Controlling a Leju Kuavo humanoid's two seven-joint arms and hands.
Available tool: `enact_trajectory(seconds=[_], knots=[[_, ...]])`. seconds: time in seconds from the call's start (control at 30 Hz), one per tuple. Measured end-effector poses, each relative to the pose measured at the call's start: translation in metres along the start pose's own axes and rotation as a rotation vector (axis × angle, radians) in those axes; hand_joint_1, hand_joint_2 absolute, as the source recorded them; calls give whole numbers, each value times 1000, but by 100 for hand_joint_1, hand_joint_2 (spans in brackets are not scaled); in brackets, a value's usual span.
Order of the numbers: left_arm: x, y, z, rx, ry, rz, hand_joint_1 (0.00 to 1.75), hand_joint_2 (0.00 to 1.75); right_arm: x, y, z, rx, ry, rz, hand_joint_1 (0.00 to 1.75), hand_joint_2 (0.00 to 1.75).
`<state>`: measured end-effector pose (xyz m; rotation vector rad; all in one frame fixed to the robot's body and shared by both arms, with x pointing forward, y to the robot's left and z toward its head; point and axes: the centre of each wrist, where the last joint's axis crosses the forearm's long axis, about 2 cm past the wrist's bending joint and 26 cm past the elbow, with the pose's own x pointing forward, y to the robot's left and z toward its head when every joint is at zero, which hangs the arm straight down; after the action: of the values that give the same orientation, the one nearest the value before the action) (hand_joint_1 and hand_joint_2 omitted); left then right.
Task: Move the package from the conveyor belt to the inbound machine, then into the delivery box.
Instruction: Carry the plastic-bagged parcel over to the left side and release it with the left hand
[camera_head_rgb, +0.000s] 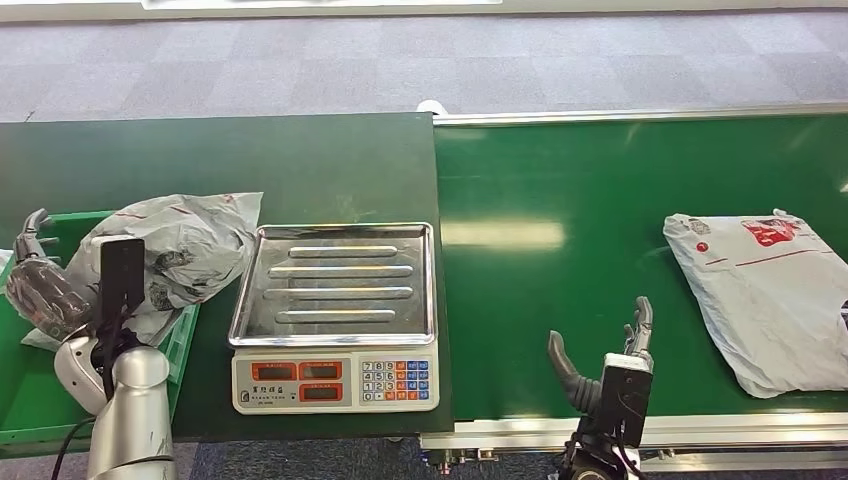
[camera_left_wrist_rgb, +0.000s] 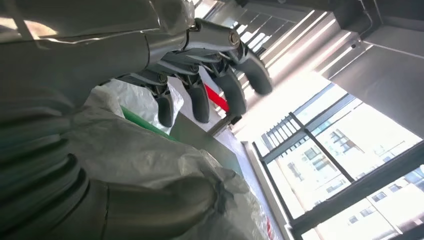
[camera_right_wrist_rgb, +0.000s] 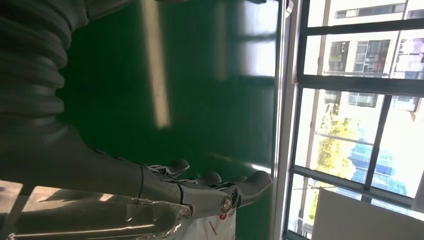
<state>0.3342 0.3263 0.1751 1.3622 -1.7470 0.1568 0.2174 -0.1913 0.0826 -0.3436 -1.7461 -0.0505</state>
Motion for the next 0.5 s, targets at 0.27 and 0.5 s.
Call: enact_trajectory(seconds=[0.27,0.5], knots=[[17,-2,4,62,3,311,0,175,0,-1,0,0,0,10,0,175],[49,6,11,100,-189,448,0,175,-1,-1,-1,9,1,6,0,175]])
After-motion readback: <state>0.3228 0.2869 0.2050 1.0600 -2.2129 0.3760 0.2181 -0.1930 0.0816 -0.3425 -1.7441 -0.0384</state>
